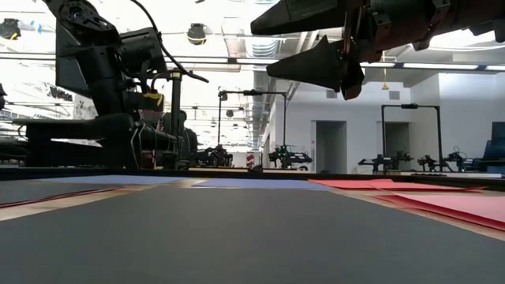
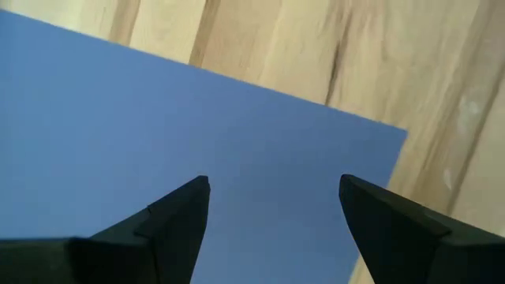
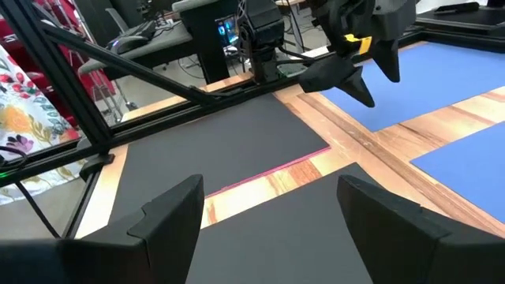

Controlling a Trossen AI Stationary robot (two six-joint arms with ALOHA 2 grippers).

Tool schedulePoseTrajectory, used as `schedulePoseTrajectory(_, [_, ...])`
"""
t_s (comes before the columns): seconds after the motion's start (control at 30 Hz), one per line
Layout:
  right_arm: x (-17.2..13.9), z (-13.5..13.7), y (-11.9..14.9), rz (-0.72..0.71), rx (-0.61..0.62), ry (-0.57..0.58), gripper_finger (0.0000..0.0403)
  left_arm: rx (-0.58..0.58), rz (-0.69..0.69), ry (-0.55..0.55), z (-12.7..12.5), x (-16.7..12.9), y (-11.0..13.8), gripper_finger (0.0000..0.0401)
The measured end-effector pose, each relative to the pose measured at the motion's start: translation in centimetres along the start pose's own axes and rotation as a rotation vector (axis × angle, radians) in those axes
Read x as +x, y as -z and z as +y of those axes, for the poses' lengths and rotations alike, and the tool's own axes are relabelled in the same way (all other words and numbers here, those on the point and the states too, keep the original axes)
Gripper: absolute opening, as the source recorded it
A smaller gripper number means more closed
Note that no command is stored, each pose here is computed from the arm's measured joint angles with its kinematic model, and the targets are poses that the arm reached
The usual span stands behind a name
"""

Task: Organize paper
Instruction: Stack the blue paper on top of the blue paper

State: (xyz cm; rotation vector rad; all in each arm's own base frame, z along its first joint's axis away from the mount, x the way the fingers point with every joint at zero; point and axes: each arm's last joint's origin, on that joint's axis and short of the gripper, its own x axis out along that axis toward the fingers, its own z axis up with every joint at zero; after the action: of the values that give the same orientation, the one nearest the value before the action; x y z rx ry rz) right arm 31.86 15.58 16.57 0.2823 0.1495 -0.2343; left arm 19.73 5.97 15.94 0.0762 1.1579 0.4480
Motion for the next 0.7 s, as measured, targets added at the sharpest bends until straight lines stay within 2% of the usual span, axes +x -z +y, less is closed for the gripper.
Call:
schedulePoseTrajectory(0.27, [0.0, 0.0, 0.0, -0.001, 0.022, 0.002, 0.0279, -0.092, 0.006, -0.027, 0.3, -0.5, -0.8, 0.0265])
schedulePoseTrajectory(0.53, [0.4, -0.5, -0.2, -0.006, 0.031, 0.02, 0.0279, -0.091, 0.022, -0.035, 0.4, -1.0, -1.2, 0.0265])
schedulePoseTrajectory(0.7, [1.1, -1.4, -0.7, -0.022, 0.105, 0.048, 0.0279, -0.091, 0.031, -0.035, 0.4, -1.0, -1.1, 0.0265])
